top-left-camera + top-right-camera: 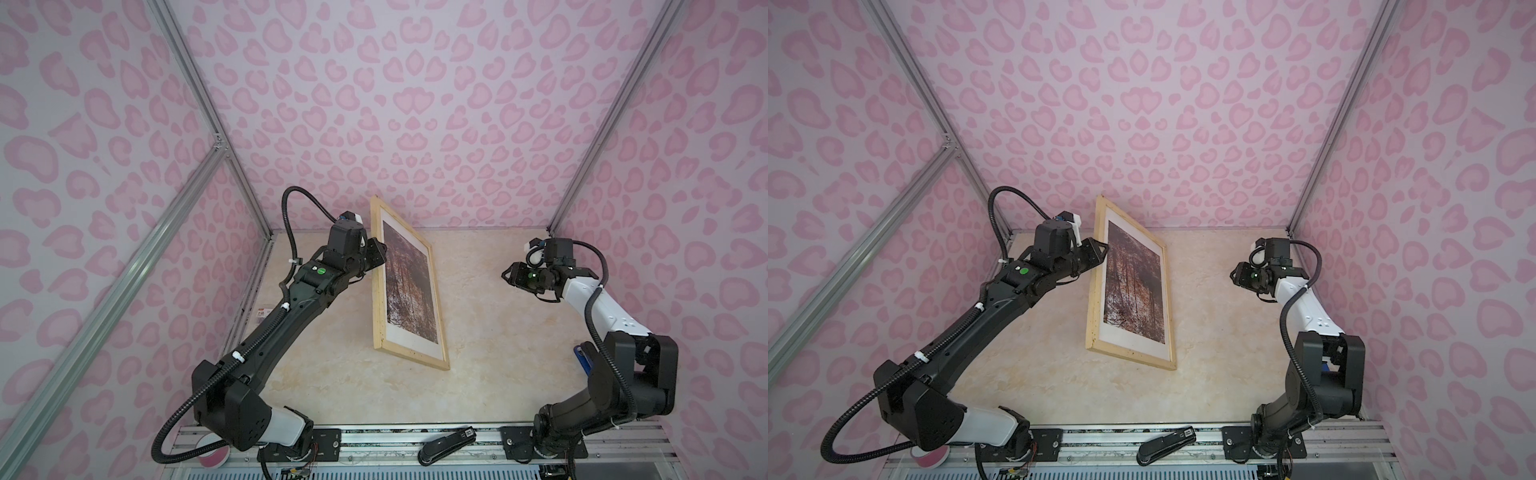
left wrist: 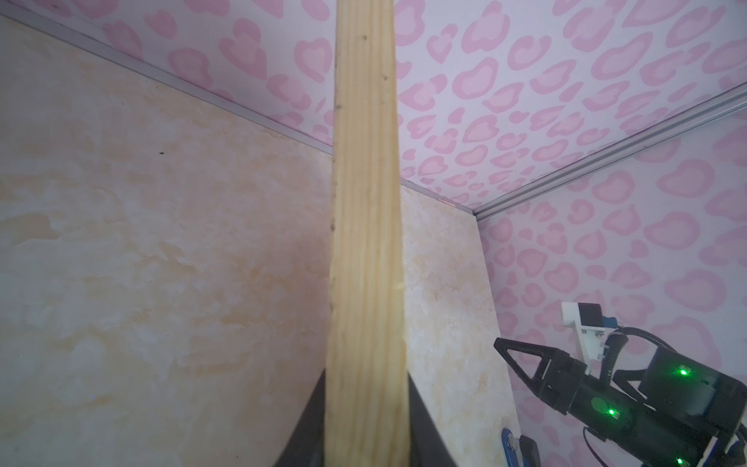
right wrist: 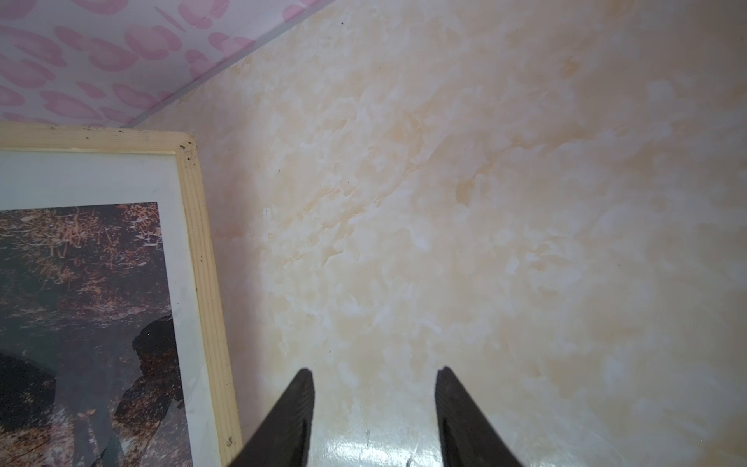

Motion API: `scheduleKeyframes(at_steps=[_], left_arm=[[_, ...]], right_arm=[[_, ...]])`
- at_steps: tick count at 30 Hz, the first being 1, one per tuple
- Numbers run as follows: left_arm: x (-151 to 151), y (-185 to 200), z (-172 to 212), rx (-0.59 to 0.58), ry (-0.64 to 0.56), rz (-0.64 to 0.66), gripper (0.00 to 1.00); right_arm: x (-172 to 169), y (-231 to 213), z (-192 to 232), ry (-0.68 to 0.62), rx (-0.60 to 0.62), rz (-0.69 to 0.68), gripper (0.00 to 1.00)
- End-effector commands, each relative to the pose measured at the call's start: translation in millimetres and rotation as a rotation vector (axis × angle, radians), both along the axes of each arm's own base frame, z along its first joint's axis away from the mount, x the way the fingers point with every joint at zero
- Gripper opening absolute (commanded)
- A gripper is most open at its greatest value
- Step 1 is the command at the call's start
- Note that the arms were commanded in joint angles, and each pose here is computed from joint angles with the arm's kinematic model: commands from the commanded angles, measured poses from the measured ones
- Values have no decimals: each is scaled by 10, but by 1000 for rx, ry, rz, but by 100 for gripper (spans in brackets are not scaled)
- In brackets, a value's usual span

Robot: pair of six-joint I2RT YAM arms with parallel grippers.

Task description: Put the photo into the frame

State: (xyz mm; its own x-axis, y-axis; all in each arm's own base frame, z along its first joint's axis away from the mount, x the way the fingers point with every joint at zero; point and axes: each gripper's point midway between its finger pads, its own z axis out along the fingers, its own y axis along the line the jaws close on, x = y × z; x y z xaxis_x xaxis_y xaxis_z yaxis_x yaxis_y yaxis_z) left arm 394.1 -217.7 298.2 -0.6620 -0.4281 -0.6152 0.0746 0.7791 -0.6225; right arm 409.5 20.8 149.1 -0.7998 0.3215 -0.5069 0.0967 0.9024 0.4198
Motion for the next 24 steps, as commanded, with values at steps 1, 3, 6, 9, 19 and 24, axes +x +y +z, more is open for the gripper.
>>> scheduleKeyframes(at_steps=[1,3,6,9,19,24], left_arm=[[140,-125,196,-83,-96,-28,3],[147,-138,25,-74,-65,-33,3],[174,-156,-140,-64,-35,-38,3],[184,-164,-284,-55,-16,-39,3],[218,-254,-702,-8,31,-100,3],[237,-258,-950,24,78,-105,3]], right_arm=[[-7,17,-26,10,0,12,50],[-11,14,-41,15,-2,12,50],[-17,12,-78,24,-4,12,50],[-23,26,-135,36,3,14,51],[-45,473,-486,80,51,103,56],[-32,744,-753,112,76,132,57]])
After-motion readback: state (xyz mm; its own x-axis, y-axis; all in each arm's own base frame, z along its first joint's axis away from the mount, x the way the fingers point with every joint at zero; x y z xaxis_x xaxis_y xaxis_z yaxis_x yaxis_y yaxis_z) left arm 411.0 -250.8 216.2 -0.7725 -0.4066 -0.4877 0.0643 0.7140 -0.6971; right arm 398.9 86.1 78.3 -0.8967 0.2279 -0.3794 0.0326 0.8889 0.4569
